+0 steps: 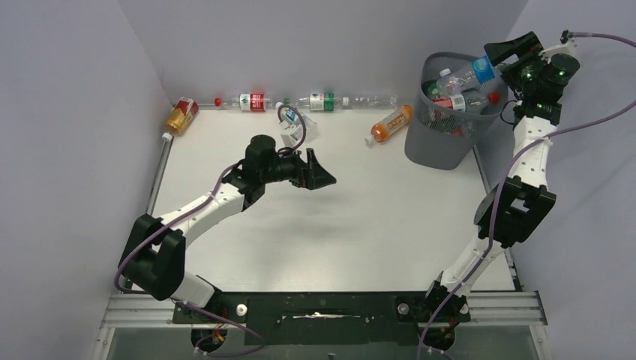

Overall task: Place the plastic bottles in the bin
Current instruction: Place the plastic bottle in the trash bin, then pick up the plastic bottle at the center of the board.

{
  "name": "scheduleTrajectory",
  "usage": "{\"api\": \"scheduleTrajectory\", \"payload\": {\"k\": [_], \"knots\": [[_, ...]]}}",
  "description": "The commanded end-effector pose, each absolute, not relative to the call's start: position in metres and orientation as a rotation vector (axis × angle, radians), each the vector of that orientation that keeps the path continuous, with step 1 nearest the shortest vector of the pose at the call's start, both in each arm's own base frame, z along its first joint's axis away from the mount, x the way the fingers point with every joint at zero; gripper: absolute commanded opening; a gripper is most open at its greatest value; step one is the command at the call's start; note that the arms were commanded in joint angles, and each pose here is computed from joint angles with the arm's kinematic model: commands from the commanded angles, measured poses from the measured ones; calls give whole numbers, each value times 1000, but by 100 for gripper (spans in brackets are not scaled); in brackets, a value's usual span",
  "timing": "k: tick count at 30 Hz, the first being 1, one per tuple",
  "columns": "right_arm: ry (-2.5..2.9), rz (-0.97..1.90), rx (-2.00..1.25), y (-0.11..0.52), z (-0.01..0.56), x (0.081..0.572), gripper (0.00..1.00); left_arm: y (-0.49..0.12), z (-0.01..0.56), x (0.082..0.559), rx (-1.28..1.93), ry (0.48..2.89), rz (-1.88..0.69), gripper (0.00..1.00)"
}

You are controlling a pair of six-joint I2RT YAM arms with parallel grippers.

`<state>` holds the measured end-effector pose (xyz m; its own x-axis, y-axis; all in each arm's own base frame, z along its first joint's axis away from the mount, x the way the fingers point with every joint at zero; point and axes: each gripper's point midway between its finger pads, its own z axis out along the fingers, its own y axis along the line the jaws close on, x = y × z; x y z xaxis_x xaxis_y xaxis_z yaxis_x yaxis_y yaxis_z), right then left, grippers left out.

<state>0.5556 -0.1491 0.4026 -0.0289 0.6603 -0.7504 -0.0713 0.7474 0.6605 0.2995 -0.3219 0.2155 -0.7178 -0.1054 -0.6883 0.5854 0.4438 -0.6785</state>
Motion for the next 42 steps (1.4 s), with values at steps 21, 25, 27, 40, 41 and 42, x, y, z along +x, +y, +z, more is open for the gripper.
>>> {"api": "scheduleTrajectory", "payload": {"k": [21, 25, 27, 40, 41, 42], "knots": [[1597, 498, 403, -102, 458, 432, 98, -379, 208, 383, 421, 1926, -1296, 86], [1609, 514, 439, -106, 451, 412, 98, -396, 203, 402, 438, 1909, -1281, 86], [1610, 554, 445, -99, 445, 401, 98, -404, 204, 414, 461, 1889, -1244, 86], [1706, 644, 432, -38, 387, 349, 98, -443, 162, 486, 683, 1773, -892, 84], [1716, 658, 429, -32, 382, 347, 98, -447, 163, 492, 700, 1747, -866, 83], [1728, 666, 427, -26, 378, 346, 98, -451, 159, 497, 716, 1733, -846, 83]]}}
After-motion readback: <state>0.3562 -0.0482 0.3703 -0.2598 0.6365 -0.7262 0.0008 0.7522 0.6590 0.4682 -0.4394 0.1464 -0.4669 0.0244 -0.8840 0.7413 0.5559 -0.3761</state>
